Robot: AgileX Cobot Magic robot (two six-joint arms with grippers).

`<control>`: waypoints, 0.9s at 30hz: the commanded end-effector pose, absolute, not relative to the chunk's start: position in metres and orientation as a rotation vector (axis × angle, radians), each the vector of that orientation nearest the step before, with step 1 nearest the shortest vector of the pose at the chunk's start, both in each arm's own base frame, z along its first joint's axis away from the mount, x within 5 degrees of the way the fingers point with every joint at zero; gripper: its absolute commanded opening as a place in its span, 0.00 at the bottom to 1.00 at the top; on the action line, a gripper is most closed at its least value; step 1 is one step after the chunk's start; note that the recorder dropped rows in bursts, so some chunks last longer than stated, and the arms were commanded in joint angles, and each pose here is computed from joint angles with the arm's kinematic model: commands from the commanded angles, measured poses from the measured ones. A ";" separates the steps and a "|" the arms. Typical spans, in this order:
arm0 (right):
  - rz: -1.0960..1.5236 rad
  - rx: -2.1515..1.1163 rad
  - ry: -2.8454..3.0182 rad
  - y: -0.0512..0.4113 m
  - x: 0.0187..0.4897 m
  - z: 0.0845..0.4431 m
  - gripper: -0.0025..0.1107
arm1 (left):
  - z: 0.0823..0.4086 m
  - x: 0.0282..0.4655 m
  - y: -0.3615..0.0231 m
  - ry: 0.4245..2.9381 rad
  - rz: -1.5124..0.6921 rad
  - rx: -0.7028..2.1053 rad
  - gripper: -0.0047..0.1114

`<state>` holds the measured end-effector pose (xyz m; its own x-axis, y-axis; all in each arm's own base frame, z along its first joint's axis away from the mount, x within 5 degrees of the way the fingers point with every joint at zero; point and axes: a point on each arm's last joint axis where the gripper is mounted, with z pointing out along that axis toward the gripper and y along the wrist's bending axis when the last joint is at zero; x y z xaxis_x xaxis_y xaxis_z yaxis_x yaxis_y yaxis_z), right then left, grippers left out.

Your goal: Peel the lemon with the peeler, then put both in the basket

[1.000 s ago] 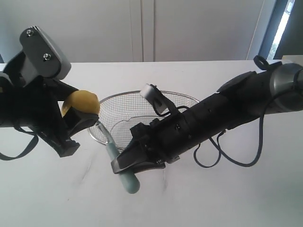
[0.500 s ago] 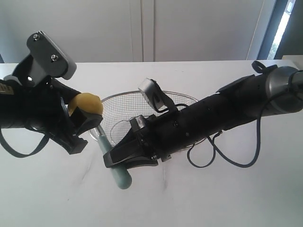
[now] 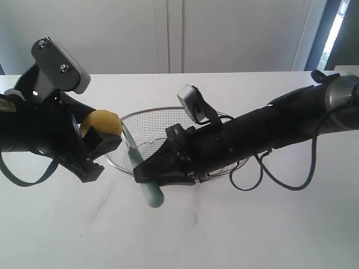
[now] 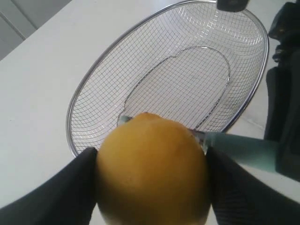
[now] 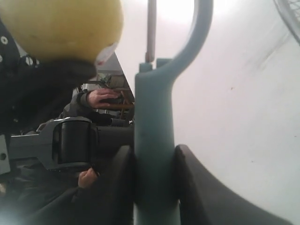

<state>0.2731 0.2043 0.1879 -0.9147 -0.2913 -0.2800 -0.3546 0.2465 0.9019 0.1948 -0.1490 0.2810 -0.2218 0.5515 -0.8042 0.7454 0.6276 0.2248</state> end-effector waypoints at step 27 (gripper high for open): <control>1.499 -0.389 2.472 0.125 0.302 0.206 0.02 | 0.285 0.192 -0.149 1.901 -0.284 1.000 0.04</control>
<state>0.3064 0.1237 0.2153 -0.9274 -0.0936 -0.3621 -0.3687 0.3915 0.8431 0.1948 -0.1490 0.2810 -0.2234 0.5501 -0.8047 0.7449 0.6288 0.2230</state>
